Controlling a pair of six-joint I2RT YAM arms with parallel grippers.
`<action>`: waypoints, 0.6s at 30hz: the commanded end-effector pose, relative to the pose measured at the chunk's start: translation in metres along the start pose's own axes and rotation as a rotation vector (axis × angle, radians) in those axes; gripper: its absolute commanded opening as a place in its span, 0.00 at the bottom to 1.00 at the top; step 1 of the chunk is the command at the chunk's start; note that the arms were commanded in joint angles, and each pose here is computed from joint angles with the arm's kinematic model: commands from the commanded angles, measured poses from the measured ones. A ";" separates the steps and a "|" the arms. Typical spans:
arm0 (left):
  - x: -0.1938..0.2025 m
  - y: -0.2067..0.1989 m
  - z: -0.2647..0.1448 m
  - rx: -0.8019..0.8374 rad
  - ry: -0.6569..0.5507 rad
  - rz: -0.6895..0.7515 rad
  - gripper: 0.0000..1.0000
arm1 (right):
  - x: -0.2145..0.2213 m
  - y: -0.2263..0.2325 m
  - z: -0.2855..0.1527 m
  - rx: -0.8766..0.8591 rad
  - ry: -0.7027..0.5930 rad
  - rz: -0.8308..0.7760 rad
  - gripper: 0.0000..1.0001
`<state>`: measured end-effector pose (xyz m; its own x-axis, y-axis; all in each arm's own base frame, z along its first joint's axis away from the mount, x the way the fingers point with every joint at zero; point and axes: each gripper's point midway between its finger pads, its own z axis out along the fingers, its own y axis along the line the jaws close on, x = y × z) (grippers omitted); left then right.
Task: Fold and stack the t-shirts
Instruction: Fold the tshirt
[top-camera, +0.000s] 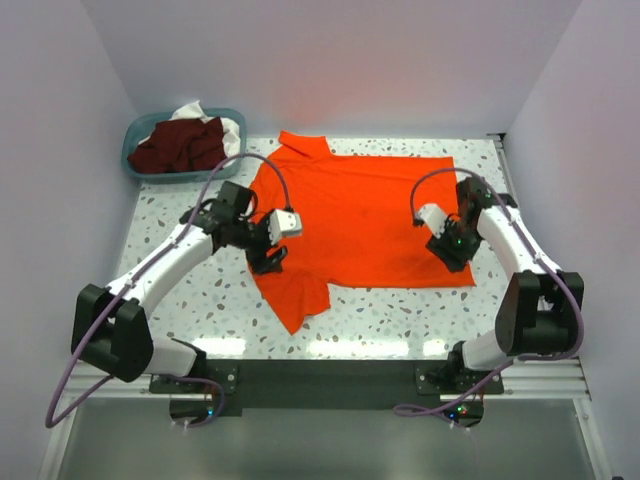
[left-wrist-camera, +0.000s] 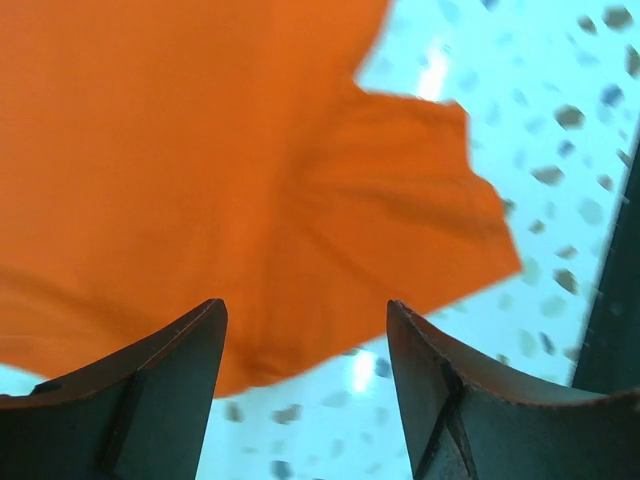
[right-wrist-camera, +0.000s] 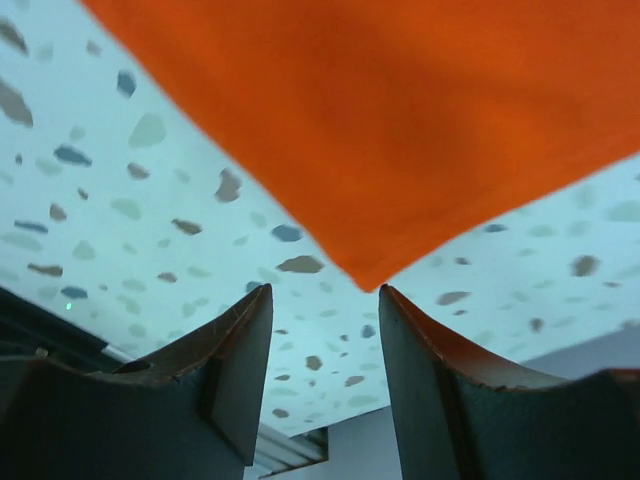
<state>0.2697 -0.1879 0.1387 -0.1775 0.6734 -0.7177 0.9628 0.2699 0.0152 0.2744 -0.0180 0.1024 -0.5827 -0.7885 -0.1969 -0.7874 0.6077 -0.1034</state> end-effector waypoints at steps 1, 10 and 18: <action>0.017 -0.037 0.002 0.080 0.040 0.008 0.69 | 0.025 0.007 0.013 0.022 0.061 -0.123 0.50; 0.038 -0.063 0.023 0.108 0.126 0.027 0.69 | 0.048 0.016 0.042 0.035 0.112 -0.161 0.47; 0.044 -0.069 0.033 0.119 0.146 0.031 0.68 | 0.050 0.008 0.057 0.071 0.120 -0.205 0.45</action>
<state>0.1979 -0.1944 0.0848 -0.1744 0.7829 -0.5971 0.9841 0.1595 -0.0783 0.2339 -0.0407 0.0382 -0.4799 -0.8759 -0.0508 -0.8673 0.4823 -0.1234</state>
